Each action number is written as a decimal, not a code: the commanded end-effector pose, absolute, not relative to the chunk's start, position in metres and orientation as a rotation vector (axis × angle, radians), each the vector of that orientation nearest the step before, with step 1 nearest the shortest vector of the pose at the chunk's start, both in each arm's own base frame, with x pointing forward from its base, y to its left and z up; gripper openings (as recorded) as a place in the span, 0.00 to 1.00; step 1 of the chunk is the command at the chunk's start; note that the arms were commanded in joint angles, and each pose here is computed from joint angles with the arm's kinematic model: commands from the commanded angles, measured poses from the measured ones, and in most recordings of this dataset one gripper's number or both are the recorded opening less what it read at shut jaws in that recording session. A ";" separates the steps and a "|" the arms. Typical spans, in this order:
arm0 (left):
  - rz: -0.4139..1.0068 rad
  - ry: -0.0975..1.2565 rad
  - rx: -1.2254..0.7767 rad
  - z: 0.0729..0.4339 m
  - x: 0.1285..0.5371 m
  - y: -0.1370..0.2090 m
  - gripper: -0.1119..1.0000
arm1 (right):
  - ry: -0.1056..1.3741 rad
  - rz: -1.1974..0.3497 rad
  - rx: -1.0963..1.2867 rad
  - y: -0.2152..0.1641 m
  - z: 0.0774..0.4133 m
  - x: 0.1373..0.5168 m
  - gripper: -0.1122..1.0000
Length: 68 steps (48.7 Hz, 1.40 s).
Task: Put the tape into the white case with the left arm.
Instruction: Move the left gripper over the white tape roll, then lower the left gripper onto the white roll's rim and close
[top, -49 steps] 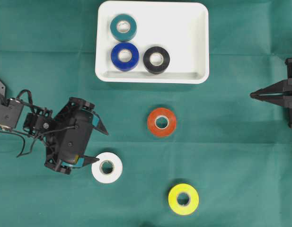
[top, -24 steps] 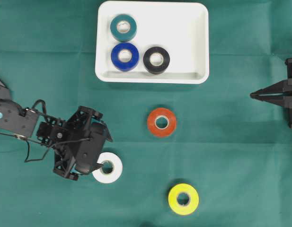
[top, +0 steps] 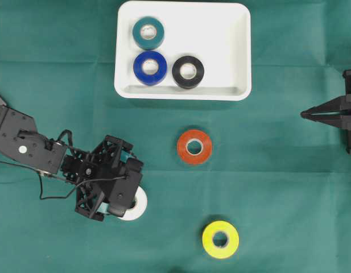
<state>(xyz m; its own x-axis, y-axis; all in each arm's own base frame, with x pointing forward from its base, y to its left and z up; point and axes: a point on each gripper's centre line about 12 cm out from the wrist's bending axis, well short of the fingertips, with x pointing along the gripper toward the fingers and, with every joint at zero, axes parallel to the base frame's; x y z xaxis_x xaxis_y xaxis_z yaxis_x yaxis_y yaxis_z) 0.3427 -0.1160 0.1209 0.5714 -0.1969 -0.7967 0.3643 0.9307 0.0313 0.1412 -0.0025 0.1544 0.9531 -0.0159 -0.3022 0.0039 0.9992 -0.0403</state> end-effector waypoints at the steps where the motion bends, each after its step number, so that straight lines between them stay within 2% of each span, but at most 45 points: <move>1: -0.343 0.881 0.216 0.126 0.349 -0.119 0.85 | 0.292 -0.010 -0.038 -0.002 0.159 0.143 0.02; 24: -0.351 0.911 0.244 0.110 0.359 -0.121 0.85 | 0.290 -0.010 -0.038 -0.002 0.159 0.143 0.02; 29: -0.350 0.911 0.243 0.110 0.359 -0.121 0.81 | 0.290 -0.010 -0.038 -0.002 0.159 0.143 0.02; 32: -0.350 0.911 0.243 0.110 0.359 -0.121 0.74 | 0.290 -0.010 -0.038 -0.002 0.159 0.143 0.02; 39: -0.350 0.908 0.242 0.112 0.359 -0.121 0.41 | 0.290 -0.010 -0.038 -0.002 0.159 0.143 0.02; 41: -0.350 0.908 0.242 0.112 0.359 -0.121 0.34 | 0.290 -0.010 -0.038 -0.002 0.159 0.143 0.02; 56: -0.352 0.905 0.243 0.119 0.358 -0.121 0.34 | 0.290 -0.010 -0.038 -0.002 0.159 0.143 0.02; 68: -0.362 0.894 0.240 0.161 0.351 -0.123 0.33 | 0.290 -0.010 -0.038 -0.002 0.159 0.143 0.02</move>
